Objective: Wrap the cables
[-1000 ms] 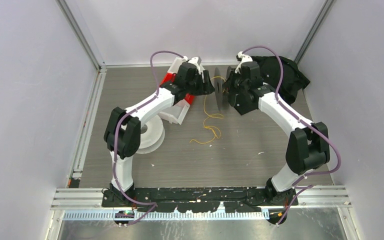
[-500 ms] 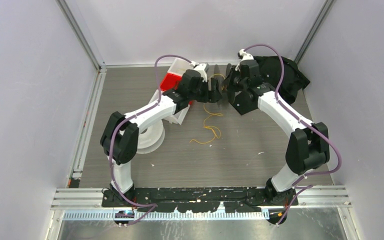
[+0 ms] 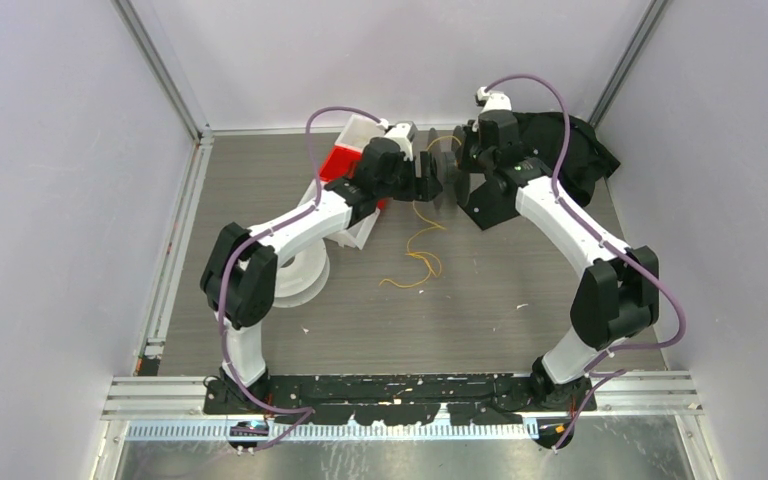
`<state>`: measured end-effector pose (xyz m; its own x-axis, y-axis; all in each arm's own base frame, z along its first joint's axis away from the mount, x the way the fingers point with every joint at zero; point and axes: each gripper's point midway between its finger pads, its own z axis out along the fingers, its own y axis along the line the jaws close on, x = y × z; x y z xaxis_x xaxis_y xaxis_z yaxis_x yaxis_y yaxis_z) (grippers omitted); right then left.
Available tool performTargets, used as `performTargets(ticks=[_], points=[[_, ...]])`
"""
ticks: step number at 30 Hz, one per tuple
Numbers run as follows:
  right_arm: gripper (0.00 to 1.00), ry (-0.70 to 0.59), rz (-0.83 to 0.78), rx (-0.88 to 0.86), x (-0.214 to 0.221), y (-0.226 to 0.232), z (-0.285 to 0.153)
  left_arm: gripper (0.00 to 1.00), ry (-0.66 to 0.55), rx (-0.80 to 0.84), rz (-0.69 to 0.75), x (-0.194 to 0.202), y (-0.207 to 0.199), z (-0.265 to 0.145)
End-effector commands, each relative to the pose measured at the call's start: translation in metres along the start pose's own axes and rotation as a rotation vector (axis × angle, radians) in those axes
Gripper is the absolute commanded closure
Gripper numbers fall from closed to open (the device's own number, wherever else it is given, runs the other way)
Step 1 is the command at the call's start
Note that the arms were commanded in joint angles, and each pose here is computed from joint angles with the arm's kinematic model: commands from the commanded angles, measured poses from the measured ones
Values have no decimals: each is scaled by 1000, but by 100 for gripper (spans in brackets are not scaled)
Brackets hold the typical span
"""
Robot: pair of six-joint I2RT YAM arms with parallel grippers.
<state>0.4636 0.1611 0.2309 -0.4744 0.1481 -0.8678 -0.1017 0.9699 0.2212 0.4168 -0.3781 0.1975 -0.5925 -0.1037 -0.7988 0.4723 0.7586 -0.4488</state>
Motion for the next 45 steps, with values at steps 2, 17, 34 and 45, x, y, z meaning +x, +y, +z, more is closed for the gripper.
performTargets(ticks=[2,17,34,45], points=[[100,-183,-83,83,-73,-9,-30,27,-137,-82,27,-37,-5,4],[100,-202,-41,47,-99,1,-38,44,-211,-193,-20,-35,-33,24],[100,-206,-20,25,-99,4,-46,67,-182,-284,78,-27,-20,48],[99,-151,7,33,-75,-3,-68,99,-117,-126,277,-15,-27,13]])
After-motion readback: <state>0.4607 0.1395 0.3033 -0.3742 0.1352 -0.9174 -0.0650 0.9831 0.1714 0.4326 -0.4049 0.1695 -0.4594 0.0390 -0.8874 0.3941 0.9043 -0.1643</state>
